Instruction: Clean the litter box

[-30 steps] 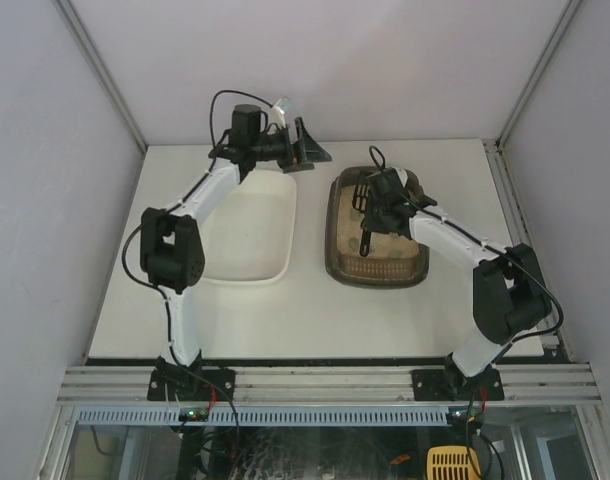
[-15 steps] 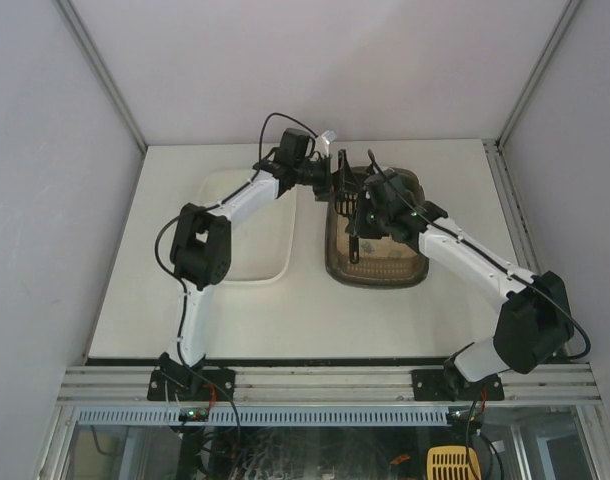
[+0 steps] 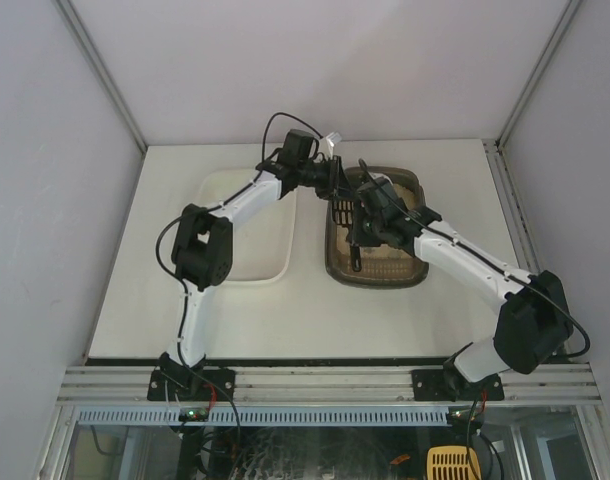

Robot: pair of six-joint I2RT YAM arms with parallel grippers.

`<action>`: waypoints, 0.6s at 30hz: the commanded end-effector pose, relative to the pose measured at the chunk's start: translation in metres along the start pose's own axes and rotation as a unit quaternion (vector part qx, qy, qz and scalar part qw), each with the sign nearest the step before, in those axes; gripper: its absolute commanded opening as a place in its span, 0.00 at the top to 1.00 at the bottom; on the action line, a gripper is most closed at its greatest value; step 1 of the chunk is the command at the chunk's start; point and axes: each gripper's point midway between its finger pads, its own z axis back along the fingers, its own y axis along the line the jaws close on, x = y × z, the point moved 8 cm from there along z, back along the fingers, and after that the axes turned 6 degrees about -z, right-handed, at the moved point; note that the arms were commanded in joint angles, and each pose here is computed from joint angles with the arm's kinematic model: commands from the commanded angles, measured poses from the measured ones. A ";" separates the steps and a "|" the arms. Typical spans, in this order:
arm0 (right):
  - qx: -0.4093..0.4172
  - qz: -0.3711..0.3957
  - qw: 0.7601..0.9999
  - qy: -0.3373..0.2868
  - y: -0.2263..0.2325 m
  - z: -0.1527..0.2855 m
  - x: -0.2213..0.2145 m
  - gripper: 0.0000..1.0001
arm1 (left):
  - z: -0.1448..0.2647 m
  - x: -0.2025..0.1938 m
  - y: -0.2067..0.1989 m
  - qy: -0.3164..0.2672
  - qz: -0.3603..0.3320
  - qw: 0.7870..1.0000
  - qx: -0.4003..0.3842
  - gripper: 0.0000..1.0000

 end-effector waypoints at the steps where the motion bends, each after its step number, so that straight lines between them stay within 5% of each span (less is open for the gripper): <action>1: -0.002 0.008 1.000 -0.014 0.001 0.003 0.001 1.00 | 0.015 0.024 -0.035 -0.039 -0.057 0.997 -0.029 0.98; 3: -0.002 0.012 1.000 -0.014 0.001 0.006 0.001 0.95 | 0.017 0.023 -0.037 -0.038 -0.059 0.997 -0.032 1.00; 7: 0.040 -0.011 0.999 -0.025 -0.012 0.023 0.000 0.44 | 0.026 0.022 -0.043 -0.051 -0.065 0.996 -0.038 1.00; 9: 0.106 -0.043 0.993 -0.017 -0.024 0.029 -0.011 0.32 | 0.030 0.025 -0.046 -0.065 -0.067 0.995 -0.035 1.00; 18: 0.304 -0.134 0.942 -0.044 -0.041 0.044 -0.039 0.29 | 0.040 0.034 -0.064 -0.106 -0.062 0.991 -0.045 1.00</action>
